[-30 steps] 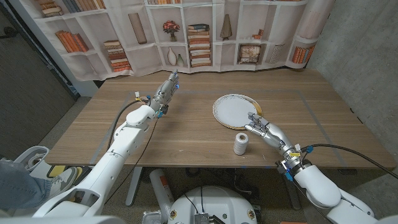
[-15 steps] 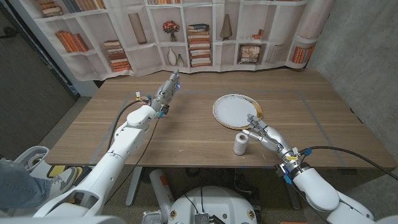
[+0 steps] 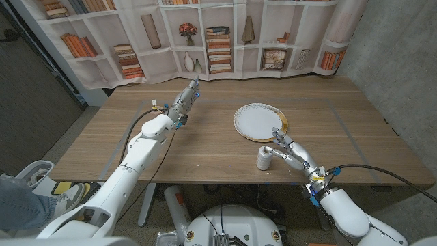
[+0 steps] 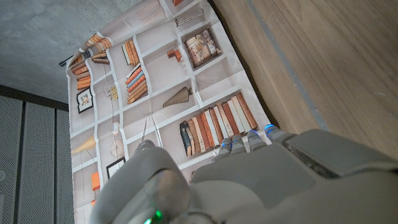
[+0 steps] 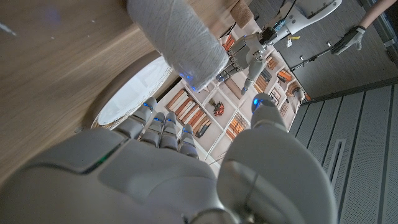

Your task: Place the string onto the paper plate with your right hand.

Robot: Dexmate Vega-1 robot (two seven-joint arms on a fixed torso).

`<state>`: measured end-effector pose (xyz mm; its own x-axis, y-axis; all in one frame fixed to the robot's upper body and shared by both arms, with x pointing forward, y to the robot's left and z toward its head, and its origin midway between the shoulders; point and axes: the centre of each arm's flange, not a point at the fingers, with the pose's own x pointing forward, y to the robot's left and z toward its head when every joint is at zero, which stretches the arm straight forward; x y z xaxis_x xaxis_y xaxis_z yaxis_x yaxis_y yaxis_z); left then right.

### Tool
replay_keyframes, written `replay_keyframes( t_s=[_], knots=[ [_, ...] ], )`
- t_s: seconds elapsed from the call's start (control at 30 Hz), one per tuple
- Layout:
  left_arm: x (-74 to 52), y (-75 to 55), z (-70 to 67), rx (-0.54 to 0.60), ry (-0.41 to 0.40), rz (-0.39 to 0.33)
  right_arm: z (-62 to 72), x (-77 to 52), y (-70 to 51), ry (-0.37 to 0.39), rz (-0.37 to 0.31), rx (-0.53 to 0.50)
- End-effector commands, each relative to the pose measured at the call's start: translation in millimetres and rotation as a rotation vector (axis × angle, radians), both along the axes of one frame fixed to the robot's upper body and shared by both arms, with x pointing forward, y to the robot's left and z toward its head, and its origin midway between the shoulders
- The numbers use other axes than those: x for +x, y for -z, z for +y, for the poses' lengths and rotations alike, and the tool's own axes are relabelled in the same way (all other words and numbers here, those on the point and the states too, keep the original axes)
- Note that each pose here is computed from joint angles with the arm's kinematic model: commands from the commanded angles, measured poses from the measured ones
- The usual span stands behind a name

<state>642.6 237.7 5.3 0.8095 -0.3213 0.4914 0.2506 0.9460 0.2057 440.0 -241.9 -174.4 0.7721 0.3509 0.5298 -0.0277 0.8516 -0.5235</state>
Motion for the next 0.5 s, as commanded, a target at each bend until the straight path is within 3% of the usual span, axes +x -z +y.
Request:
replay_keyframes(
  t_s=[0.03,0.5],
  knots=[
    [6.0,-2.5,-5.5,0.013,0.006,0.013,7.4,-0.1,8.6,0.022,-0.014,0.000],
    [7.2,-11.3,-5.9,0.019,0.002,0.004,19.3,8.6,12.8,0.016,-0.010,-0.038]
  ],
)
